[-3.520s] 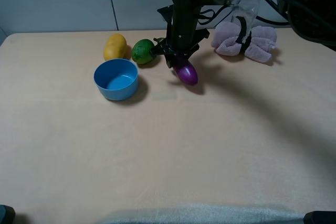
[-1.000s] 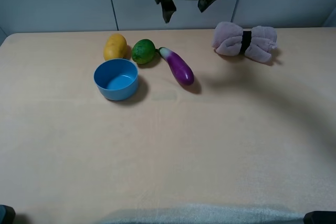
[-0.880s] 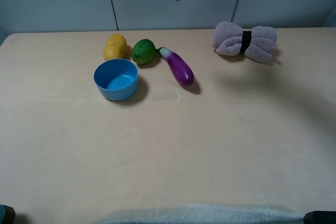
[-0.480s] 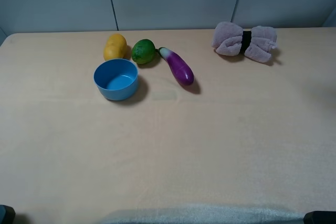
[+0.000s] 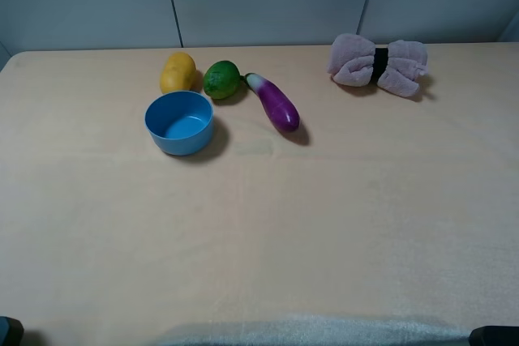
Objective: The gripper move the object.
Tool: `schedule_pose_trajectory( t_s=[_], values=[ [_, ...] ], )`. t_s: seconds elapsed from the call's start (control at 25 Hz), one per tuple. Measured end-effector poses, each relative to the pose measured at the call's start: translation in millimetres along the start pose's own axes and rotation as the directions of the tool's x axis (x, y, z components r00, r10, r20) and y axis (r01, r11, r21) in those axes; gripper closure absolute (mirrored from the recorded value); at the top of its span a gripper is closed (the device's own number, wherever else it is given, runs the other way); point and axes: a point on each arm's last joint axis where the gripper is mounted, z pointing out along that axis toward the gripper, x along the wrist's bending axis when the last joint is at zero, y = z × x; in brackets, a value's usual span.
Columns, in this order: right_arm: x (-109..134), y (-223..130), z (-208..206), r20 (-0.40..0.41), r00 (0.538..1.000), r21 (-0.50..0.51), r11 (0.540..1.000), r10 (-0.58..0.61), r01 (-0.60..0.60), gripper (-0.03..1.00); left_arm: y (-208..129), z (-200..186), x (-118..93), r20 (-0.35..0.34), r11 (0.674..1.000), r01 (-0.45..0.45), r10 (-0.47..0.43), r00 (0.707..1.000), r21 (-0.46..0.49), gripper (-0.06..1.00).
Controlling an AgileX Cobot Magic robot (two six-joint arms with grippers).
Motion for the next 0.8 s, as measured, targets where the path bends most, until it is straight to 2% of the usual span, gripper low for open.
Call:
schedule_pose_trajectory(
  t_s=[0.2,0.32,0.56,0.8],
  values=[
    [-3.5,-85.7,-10.3,-0.054,0.998,-0.117,0.992,0.031,-0.037,0.31,0.0,0.0,0.0,0.000,1.000,0.000,0.000,1.000,0.000,0.18],
    [-6.3,-119.2,-16.8,-0.064,0.997,-0.199,0.979,0.033,-0.045,0.31,0.0,0.0,0.0,0.000,1.000,0.000,0.000,1.000,0.000,0.18],
    [-10.2,-150.4,-31.1,-0.064,0.998,-0.348,0.937,0.002,-0.025,0.31,0.0,0.0,0.0,0.000,1.000,0.000,0.000,1.000,0.000,0.18],
    [-11.8,-161.2,-37.8,-0.052,0.998,-0.397,0.918,-0.029,0.006,0.31,0.0,0.0,0.0,0.000,1.000,0.000,0.000,1.000,0.000,0.18]
  ],
)
